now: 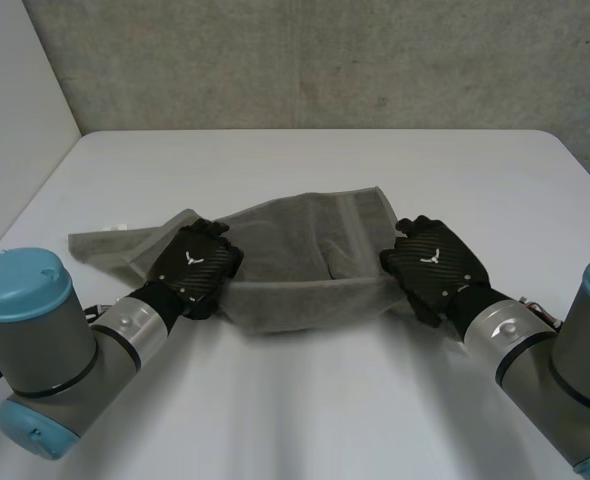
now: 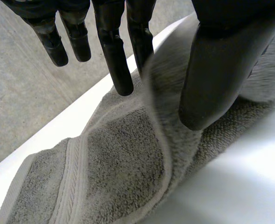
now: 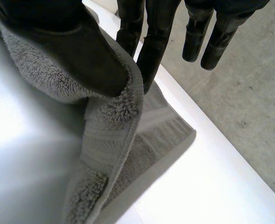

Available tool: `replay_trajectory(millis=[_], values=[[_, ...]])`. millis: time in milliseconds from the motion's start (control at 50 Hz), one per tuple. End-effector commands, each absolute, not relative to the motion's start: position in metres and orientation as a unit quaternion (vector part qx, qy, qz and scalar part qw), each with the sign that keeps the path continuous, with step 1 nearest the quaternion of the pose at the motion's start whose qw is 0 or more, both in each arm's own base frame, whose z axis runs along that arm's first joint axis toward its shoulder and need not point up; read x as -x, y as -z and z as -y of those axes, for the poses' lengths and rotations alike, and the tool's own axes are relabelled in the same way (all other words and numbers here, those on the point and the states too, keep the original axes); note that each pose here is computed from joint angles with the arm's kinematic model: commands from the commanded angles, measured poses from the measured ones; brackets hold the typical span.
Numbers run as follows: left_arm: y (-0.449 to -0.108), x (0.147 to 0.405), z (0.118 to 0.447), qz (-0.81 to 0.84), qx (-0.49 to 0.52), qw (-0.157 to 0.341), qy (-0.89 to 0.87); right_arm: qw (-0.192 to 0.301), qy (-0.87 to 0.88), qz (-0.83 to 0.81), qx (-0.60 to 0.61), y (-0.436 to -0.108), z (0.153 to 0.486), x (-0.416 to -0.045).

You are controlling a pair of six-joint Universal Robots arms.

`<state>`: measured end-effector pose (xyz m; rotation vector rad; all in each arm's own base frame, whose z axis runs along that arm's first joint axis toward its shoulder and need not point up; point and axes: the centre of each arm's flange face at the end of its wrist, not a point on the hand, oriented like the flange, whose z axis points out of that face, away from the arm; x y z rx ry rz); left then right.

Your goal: Fold the towel.

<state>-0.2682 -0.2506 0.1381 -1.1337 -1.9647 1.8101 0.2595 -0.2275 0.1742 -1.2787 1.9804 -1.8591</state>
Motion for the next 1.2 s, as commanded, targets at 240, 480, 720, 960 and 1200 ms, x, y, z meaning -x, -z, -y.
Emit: replay_trajectory(millis=[240,480,720,960,1200], values=[[-0.123,0.257,0.271,0.689,0.37,0.107,-0.614,0.068,0.617,-0.694,0.366,-0.187,0.247,-0.237],[-0.118,0.256,0.28,0.693,0.367,0.102,-0.613,0.045,0.626,-0.701,0.338,-0.197,0.268,-0.218],[-0.128,0.235,0.296,0.697,0.345,0.074,-0.624,0.038,0.619,-0.712,0.329,-0.196,0.274,-0.207],[-0.162,0.212,0.295,0.693,0.323,0.056,-0.642,0.077,0.594,-0.721,0.348,-0.188,0.261,-0.215],[-0.157,0.208,0.284,0.695,0.339,0.093,-0.628,0.079,0.585,-0.725,0.354,-0.18,0.26,-0.219]])
